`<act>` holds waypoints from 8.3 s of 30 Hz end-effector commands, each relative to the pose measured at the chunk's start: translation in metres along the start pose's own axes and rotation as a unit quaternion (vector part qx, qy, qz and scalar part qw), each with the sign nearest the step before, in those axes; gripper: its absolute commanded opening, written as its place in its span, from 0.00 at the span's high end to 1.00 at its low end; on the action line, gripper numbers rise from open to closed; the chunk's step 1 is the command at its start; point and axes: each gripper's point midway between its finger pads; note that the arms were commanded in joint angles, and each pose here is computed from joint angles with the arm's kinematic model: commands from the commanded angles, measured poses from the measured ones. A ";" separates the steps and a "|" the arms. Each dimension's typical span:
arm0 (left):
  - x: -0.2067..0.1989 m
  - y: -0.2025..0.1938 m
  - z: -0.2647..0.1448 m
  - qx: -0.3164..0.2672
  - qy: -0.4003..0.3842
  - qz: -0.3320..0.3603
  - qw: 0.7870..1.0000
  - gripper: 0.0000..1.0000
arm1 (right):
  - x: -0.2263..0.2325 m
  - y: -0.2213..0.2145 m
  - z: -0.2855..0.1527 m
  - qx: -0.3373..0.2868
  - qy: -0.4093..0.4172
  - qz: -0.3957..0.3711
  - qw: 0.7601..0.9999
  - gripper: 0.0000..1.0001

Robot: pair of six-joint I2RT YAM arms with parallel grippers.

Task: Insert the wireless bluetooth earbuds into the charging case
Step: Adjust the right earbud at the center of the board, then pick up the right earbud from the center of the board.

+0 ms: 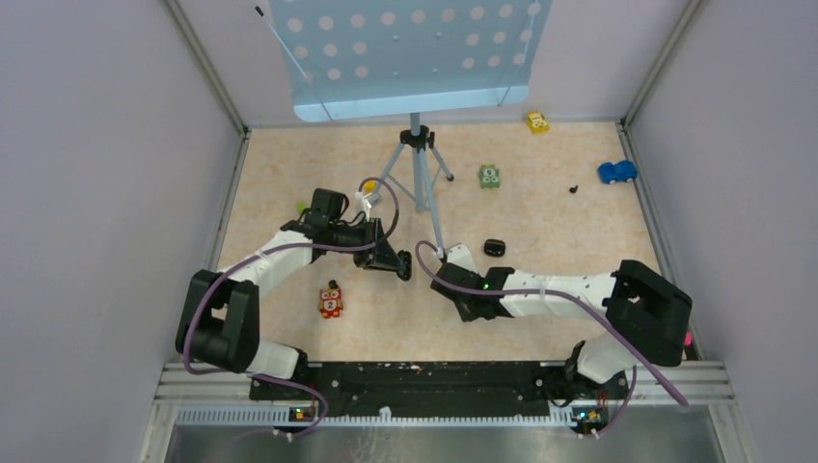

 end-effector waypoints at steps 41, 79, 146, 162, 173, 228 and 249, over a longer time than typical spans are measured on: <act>-0.008 0.009 0.004 -0.004 -0.016 0.027 0.999 1.00 | -0.019 0.036 -0.027 -0.052 0.028 0.102 0.993 0.69; -0.008 0.001 0.008 0.004 -0.014 0.023 1.000 1.00 | -0.023 0.029 0.001 -0.035 0.018 0.253 0.967 0.72; -0.015 0.001 0.013 0.013 -0.013 0.023 1.000 1.00 | 0.009 0.023 -0.001 -0.013 0.003 0.053 0.998 0.72; -0.017 0.004 0.013 0.013 -0.019 0.025 0.999 1.00 | -0.032 0.028 0.011 -0.010 -0.035 0.087 0.996 0.69; -0.017 0.005 0.013 0.013 -0.018 0.025 0.999 1.00 | -0.041 0.030 0.015 -0.013 -0.044 0.091 0.995 0.75; -0.017 0.003 0.014 0.016 -0.018 0.027 0.999 1.00 | -0.040 0.059 0.011 -0.060 -0.025 0.170 0.983 0.92; -0.080 0.016 -0.008 -0.059 -0.122 0.202 0.970 1.00 | -0.025 0.105 -0.098 -0.134 0.125 0.216 0.959 1.00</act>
Point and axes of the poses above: each gripper's point midway between its finger pads, its own z axis out along the fingers, its own x axis along the line the jaws close on, y = z × x, and after that the axes turned 13 degrees about z, right-handed
